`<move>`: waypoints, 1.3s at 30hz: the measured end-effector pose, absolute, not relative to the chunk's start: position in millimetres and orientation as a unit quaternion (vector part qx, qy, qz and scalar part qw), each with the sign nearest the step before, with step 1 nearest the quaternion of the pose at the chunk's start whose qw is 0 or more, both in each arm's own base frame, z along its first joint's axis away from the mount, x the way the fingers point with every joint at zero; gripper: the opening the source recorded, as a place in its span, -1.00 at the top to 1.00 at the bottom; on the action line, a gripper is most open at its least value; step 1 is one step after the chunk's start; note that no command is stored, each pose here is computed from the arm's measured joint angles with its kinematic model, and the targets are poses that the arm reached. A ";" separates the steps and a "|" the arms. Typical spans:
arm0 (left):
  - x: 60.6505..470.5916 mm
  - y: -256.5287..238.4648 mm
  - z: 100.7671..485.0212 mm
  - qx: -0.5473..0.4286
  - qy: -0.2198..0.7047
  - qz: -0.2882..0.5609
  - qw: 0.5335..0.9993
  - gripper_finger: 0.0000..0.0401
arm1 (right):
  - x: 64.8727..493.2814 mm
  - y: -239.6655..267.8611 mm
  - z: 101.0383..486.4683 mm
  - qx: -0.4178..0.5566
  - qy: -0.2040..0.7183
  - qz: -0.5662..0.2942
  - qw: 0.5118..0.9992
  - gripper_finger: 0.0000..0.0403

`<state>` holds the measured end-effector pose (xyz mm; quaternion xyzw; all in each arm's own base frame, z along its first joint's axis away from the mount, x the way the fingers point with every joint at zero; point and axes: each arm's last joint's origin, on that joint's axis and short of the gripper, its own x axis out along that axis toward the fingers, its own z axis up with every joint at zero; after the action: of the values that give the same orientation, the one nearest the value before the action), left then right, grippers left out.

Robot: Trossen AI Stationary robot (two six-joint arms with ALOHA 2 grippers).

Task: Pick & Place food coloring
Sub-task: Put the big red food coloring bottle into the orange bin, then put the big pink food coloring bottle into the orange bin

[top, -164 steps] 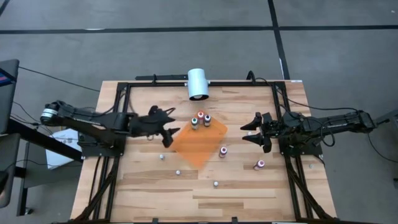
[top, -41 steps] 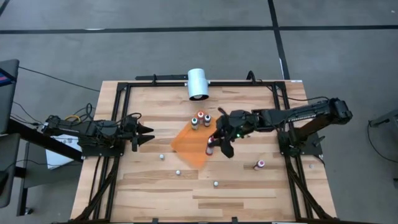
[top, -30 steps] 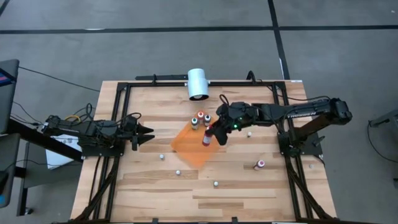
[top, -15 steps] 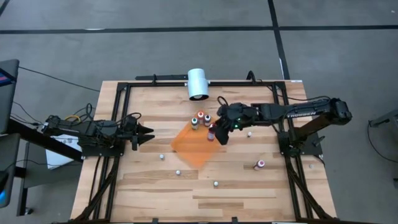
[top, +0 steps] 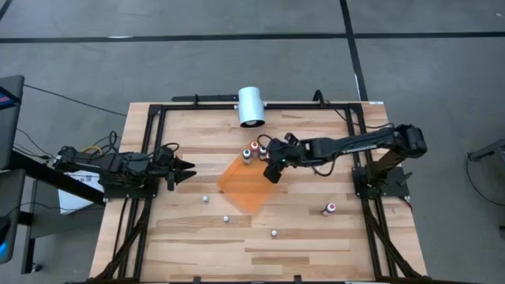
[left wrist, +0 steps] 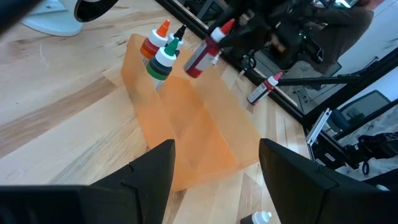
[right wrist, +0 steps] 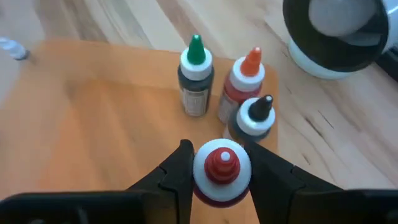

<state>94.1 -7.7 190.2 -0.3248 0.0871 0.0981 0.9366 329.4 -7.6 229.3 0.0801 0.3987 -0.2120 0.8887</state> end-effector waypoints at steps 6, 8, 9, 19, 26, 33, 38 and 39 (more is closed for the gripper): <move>94.2 -7.7 190.1 -0.324 0.088 0.098 0.937 -0.12 | 336.3 -9.1 210.0 0.058 0.422 -0.234 0.874 0.33; 94.2 -7.7 190.1 -0.324 0.088 0.098 0.937 -0.12 | 338.1 -10.0 205.2 0.048 0.424 -0.247 0.870 0.33; 94.2 -7.7 190.1 -0.324 0.088 0.098 0.937 -0.12 | 338.2 -10.3 203.2 0.044 0.427 -0.253 0.867 0.33; 94.1 -7.7 190.1 -0.324 0.088 0.099 0.937 -0.12 | 341.4 -11.2 199.0 0.018 0.427 -0.258 0.866 0.49; 94.1 -7.7 190.0 -0.324 0.088 0.099 0.937 -0.12 | 341.1 -11.2 198.8 0.017 0.429 -0.258 0.866 0.49; 94.1 -7.7 189.9 -0.323 0.089 0.099 0.937 -0.12 | 336.0 -9.1 208.5 0.015 0.425 -0.252 0.869 0.49; 94.1 -7.7 190.0 -0.323 0.089 0.099 0.937 -0.12 | 327.5 -8.0 225.6 0.018 0.409 -0.250 0.877 0.49; 94.1 -7.7 190.0 -0.323 0.089 0.099 0.937 -0.12 | 325.3 -7.0 229.7 0.019 0.406 -0.248 0.879 0.49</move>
<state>94.1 -7.7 190.0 -0.3227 0.0886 0.0987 0.9372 325.3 -7.0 229.7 0.0186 0.4057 -0.2485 0.8794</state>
